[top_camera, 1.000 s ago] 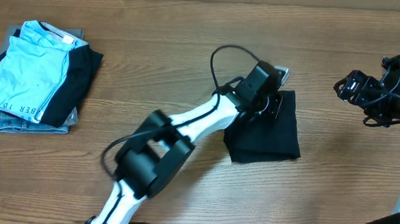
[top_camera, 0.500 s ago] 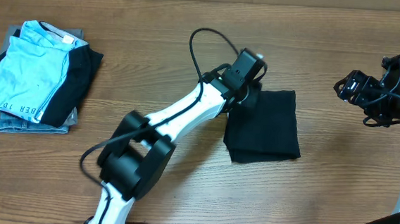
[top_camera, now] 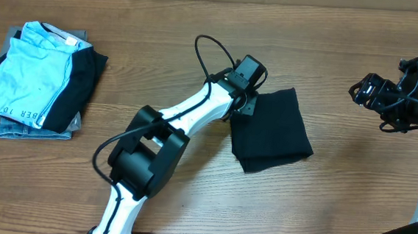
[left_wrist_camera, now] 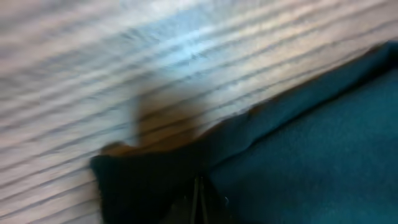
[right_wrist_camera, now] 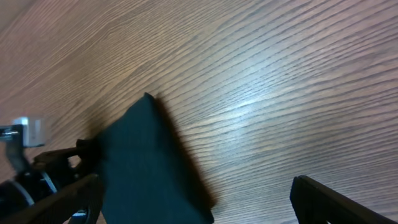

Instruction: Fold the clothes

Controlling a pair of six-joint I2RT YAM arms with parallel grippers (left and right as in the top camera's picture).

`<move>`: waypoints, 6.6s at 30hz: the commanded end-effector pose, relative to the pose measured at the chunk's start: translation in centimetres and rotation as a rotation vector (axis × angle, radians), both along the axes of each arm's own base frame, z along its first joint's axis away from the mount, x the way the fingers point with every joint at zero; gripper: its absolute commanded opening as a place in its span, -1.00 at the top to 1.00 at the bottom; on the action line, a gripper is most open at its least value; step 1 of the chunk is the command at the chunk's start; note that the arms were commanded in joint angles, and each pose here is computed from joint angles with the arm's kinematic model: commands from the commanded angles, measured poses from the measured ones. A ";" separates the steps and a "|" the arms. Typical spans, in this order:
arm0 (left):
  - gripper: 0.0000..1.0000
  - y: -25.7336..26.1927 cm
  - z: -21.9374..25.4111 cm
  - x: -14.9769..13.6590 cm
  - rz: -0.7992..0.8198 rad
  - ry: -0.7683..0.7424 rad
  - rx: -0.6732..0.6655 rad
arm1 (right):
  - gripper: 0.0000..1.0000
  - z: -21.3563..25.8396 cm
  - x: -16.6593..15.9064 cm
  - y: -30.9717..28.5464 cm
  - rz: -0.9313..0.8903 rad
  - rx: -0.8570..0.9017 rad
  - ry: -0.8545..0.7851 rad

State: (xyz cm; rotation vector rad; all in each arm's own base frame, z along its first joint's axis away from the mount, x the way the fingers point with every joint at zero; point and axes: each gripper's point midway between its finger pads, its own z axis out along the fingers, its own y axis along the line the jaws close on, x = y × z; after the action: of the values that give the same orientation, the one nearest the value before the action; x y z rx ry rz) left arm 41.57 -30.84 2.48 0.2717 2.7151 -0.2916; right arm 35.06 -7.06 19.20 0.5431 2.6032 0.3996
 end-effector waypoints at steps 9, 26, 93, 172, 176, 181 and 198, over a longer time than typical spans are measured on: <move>0.92 -8.7 20.3 -4.4 -0.289 -0.237 -0.405 | -1.00 0.4 0.2 -0.2 -0.007 -0.011 -0.012; 0.92 -13.7 -0.4 -14.1 -0.611 0.200 -0.188 | -1.00 0.4 0.2 -0.2 -0.007 -0.012 -0.012; -1.00 -0.9 3.6 -6.8 0.026 0.216 0.041 | -1.00 0.4 0.2 -0.2 -0.007 -0.011 -0.012; 0.92 -1.4 8.9 -2.2 -0.051 -0.103 0.076 | -1.00 0.4 0.2 -0.2 -0.007 -0.012 -0.012; 0.92 -1.3 11.2 -2.2 -0.053 -0.141 0.049 | -1.00 0.4 0.2 -0.2 -0.007 -0.012 -0.012; 0.92 -0.6 12.8 -1.8 -0.033 -0.164 0.029 | -1.00 0.4 0.2 -0.2 -0.007 -0.012 -0.012; 0.92 13.5 21.4 4.7 0.226 -0.281 -0.103 | -1.00 0.4 0.2 -0.2 -0.007 -0.012 -0.012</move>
State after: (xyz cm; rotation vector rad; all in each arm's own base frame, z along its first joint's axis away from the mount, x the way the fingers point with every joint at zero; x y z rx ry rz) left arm 45.65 -20.50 17.72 -0.0217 2.5467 -0.2370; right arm 35.05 -7.11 19.18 0.5442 2.6038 0.3956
